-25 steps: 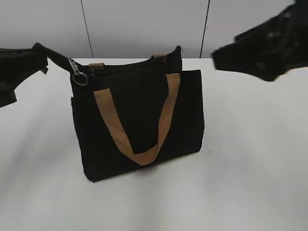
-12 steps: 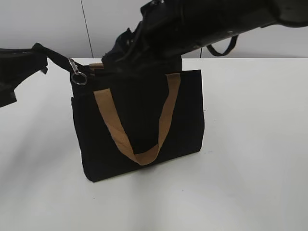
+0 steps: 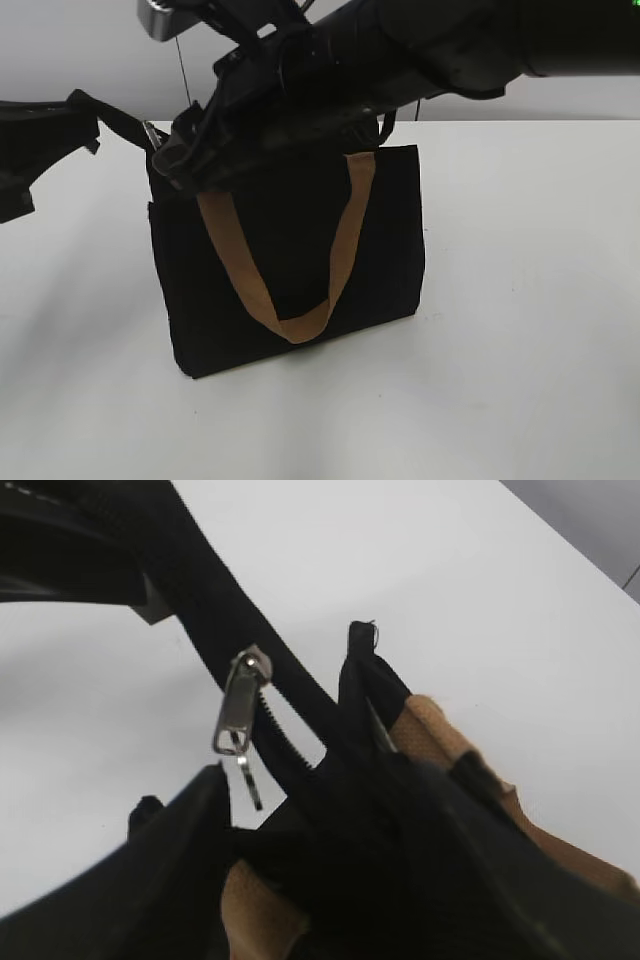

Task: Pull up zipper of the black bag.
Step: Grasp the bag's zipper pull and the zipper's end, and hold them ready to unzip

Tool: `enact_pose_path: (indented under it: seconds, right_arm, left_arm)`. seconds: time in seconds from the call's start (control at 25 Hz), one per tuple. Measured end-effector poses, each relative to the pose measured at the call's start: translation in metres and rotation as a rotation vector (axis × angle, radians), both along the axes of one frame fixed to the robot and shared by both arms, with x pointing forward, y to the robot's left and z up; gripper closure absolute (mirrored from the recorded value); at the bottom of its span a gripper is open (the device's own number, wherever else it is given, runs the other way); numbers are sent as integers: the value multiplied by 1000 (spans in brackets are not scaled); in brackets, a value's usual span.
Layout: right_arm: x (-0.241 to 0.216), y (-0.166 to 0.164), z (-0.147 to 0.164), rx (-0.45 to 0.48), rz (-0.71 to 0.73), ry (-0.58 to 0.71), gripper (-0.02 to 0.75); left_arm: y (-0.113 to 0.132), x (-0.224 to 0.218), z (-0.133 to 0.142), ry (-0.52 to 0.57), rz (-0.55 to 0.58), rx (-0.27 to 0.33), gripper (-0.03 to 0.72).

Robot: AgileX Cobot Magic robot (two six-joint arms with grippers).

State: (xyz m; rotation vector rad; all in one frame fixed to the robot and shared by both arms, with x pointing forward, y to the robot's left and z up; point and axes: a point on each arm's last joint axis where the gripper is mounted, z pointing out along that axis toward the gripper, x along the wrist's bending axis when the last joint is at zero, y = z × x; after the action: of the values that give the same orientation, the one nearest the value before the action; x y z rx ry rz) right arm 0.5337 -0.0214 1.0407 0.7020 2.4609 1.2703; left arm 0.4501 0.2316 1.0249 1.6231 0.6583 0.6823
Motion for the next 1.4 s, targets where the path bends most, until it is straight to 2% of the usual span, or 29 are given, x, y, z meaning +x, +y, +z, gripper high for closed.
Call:
enact_pose_path:
  seconds: [0.2,0.48,0.76,1.0,1.4]
  right_arm:
    - [-8,14,-5,-4,25,-16,334]
    - [-3,17,-14,-11,4,-23,374]
    - [-3,17,-14,11,-10,-2,499]
    - [-4,18,-14,11,-7,5,539]
    - [-5,19,-19,7,-1,41,657]
  left_arm:
    - [0,0,0,0,0,0,666]
    - [0,0,0,0,0,0,667]
    - [0,0,0,0,0,0,667]
    - [0,0,0,2,3,2,667]
    - [0,0,-1,5,6,6,667]
